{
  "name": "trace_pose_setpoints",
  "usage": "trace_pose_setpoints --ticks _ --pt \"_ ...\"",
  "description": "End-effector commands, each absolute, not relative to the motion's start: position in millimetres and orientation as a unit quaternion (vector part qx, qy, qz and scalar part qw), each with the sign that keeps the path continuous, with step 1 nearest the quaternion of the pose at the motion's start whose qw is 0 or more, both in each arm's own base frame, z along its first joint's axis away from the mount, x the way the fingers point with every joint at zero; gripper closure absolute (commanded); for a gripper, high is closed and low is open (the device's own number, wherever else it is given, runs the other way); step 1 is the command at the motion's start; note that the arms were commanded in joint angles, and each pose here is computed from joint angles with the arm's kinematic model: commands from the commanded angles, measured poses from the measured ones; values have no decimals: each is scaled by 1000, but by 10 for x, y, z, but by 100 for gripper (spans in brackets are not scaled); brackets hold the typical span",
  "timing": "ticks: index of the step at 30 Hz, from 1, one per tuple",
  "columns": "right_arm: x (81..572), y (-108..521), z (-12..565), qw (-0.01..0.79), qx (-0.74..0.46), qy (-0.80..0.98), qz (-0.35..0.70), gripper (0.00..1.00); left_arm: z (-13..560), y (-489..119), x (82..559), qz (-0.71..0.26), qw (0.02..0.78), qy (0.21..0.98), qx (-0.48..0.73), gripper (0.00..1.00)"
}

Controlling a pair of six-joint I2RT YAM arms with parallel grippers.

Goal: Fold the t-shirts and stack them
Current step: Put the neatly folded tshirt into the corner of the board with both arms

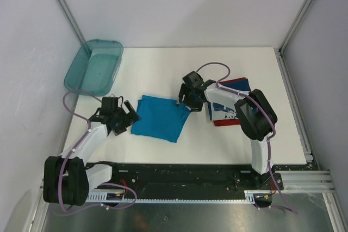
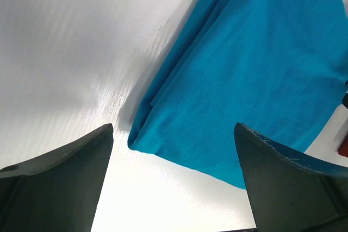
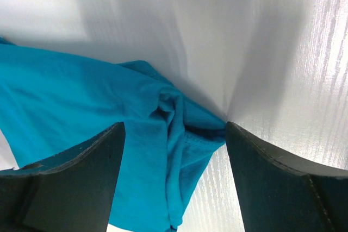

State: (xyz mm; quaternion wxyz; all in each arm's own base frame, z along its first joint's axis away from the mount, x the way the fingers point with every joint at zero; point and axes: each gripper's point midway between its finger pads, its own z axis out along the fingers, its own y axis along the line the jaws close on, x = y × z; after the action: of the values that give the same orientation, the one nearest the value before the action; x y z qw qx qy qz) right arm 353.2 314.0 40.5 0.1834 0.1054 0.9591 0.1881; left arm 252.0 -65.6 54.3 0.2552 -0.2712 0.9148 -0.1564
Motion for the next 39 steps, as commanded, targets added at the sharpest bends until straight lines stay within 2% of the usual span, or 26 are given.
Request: trace_pose_setpoints --ticks 1,9,12,18,22,25,30,34,37,39 --pt "3488 3042 322 187 114 964 153 21 519 -640 2531 -158 254 912 -280 4" --pt "3493 3071 275 191 109 964 150 23 455 -645 2507 -155 243 916 -280 4" --pt "3494 3112 260 188 107 963 158 27 413 -647 2490 -153 235 918 -281 6" --pt "3410 3250 166 173 103 965 170 43 343 -675 2472 -155 220 920 -285 11" --pt "3395 3287 143 172 102 965 171 57 306 -711 2461 -158 211 922 -284 18" --pt "3411 3281 162 175 102 964 172 64 285 -726 2459 -158 208 923 -284 23" --pt "3434 3278 198 182 102 963 172 74 273 -771 2470 -160 203 924 -281 37" --pt "3458 3292 228 188 102 961 176 85 299 -803 2492 -165 206 923 -279 53" --pt "3499 3333 300 201 97 957 185 95 347 -832 2527 -172 212 923 -273 69" --pt "3529 3378 379 213 90 954 192 99 396 -854 2562 -177 217 923 -265 86"
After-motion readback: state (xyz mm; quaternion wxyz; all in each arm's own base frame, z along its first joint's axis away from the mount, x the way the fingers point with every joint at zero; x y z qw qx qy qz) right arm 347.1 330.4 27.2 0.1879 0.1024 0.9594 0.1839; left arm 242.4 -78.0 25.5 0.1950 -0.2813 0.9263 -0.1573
